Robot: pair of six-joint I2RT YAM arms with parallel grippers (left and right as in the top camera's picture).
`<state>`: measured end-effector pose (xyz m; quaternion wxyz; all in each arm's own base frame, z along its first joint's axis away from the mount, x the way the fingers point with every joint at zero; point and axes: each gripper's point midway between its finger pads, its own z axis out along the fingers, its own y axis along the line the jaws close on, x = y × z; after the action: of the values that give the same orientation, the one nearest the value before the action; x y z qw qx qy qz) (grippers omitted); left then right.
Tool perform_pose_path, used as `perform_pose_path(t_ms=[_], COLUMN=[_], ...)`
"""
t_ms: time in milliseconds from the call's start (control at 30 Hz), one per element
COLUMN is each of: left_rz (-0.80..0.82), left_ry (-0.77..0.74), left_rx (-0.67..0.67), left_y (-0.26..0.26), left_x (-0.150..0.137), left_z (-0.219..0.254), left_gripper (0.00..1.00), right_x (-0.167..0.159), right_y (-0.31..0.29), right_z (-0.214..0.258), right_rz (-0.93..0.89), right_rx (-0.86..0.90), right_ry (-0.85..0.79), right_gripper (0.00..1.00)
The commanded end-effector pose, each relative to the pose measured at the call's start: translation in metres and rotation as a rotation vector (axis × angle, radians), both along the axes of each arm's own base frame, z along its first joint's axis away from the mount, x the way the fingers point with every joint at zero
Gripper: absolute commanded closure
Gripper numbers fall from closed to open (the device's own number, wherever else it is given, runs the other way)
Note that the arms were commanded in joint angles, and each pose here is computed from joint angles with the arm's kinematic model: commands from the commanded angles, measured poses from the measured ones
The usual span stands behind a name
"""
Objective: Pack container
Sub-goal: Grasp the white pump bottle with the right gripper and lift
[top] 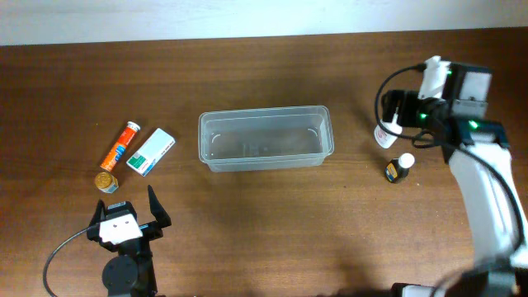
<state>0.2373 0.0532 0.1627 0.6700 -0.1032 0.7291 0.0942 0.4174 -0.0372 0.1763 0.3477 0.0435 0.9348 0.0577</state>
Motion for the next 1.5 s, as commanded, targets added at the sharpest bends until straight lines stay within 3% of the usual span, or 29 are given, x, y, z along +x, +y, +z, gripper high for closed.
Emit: perform_pose_path(t_ms=[0, 233, 367, 600, 800, 1133, 1467], left_rz=[0.001, 0.001, 0.001, 0.001, 0.001, 0.001, 0.001], left_ry=[0.003, 0.003, 0.003, 0.003, 0.003, 0.003, 0.003], left_rx=[0.016, 0.016, 0.016, 0.016, 0.016, 0.016, 0.016], left_y=[0.0, 0.0, 0.0, 0.0, 0.0, 0.0, 0.0], left_x=[0.0, 0.0, 0.0, 0.0, 0.0, 0.0, 0.0], left_z=[-0.002, -0.002, -0.002, -0.002, -0.002, -0.002, -0.002], left_gripper=[0.0, 0.01, 0.0, 0.01, 0.0, 0.01, 0.01], right_x=[0.004, 0.005, 0.003, 0.001, 0.002, 0.011, 0.02], right_y=[-0.001, -0.001, -0.003, -0.005, -0.007, -0.008, -0.01], right_z=[-0.027, -0.074, -0.104, -0.122, -0.121, -0.102, -0.028], right_rz=[-0.001, -0.002, -0.008, -0.016, -0.017, -0.017, 0.024], right_rx=[0.027, 0.045, 0.048, 0.042, 0.037, 0.031, -0.019], right_ry=[0.073, 0.19, 0.263, 0.308, 0.302, 0.261, 0.178], right_gripper=[0.01, 0.0, 0.14, 0.54, 0.7, 0.81, 0.82])
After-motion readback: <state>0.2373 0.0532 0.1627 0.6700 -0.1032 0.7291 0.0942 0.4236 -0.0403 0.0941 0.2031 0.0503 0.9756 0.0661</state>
